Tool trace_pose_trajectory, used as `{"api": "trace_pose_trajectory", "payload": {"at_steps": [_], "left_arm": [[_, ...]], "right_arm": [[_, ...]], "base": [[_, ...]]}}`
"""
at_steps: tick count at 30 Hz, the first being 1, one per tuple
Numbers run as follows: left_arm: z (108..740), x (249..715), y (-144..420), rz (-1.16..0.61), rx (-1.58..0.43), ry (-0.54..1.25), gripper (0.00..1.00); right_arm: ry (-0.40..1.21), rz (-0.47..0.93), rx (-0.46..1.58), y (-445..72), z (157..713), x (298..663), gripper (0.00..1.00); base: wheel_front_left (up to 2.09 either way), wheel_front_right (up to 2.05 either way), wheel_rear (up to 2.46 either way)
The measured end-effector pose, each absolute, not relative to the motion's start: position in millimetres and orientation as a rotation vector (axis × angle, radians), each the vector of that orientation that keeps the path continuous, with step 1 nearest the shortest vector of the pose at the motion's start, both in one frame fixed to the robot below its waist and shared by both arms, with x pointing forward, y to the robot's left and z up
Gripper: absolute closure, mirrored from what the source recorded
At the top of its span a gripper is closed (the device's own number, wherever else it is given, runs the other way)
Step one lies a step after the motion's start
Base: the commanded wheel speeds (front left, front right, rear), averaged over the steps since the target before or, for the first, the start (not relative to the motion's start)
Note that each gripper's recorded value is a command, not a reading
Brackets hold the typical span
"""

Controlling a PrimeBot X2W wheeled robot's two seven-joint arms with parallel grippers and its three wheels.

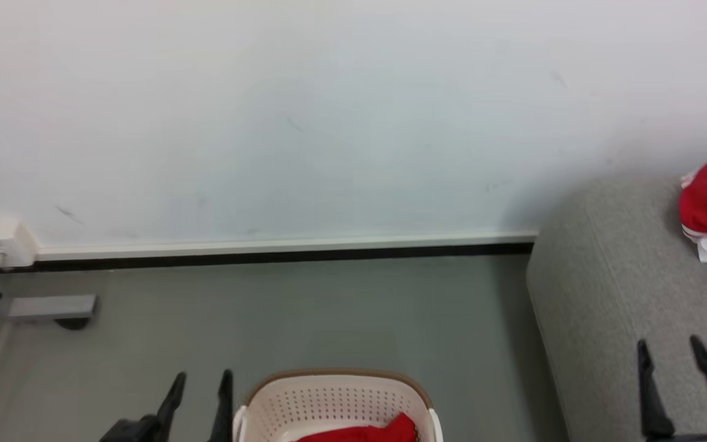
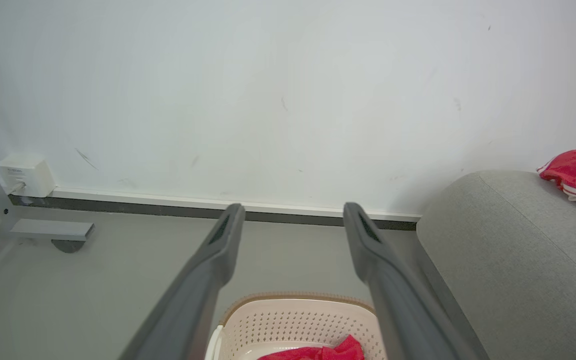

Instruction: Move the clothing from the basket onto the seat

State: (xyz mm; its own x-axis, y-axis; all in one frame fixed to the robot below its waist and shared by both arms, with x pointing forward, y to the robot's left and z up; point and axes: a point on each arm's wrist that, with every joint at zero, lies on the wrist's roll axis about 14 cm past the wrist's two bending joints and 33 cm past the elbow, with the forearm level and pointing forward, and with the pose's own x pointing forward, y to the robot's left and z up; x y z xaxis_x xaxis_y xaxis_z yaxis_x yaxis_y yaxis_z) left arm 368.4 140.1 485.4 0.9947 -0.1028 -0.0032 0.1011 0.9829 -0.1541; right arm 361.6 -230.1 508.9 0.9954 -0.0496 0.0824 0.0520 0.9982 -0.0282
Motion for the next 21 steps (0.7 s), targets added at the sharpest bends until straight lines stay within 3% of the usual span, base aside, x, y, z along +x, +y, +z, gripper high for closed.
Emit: {"api": "trace_pose_trajectory", "payload": {"at_steps": [7, 21], "left_arm": [[483.3, 342.0, 174.1, -0.015, -0.138, 0.002, 0.0], [482.1, 330.8, 177.1, -0.015, -0.143, -0.008, 0.0]], "right_arm": [[-0.034, 0.039, 0.019, -191.5, 490.4, 346.3, 0.0], [0.054, 0.095, 0.109, -166.0, 461.8, 327.9, 0.0]], "base": [[0.0, 0.0, 0.0], [0.0, 0.0, 0.0]]}}
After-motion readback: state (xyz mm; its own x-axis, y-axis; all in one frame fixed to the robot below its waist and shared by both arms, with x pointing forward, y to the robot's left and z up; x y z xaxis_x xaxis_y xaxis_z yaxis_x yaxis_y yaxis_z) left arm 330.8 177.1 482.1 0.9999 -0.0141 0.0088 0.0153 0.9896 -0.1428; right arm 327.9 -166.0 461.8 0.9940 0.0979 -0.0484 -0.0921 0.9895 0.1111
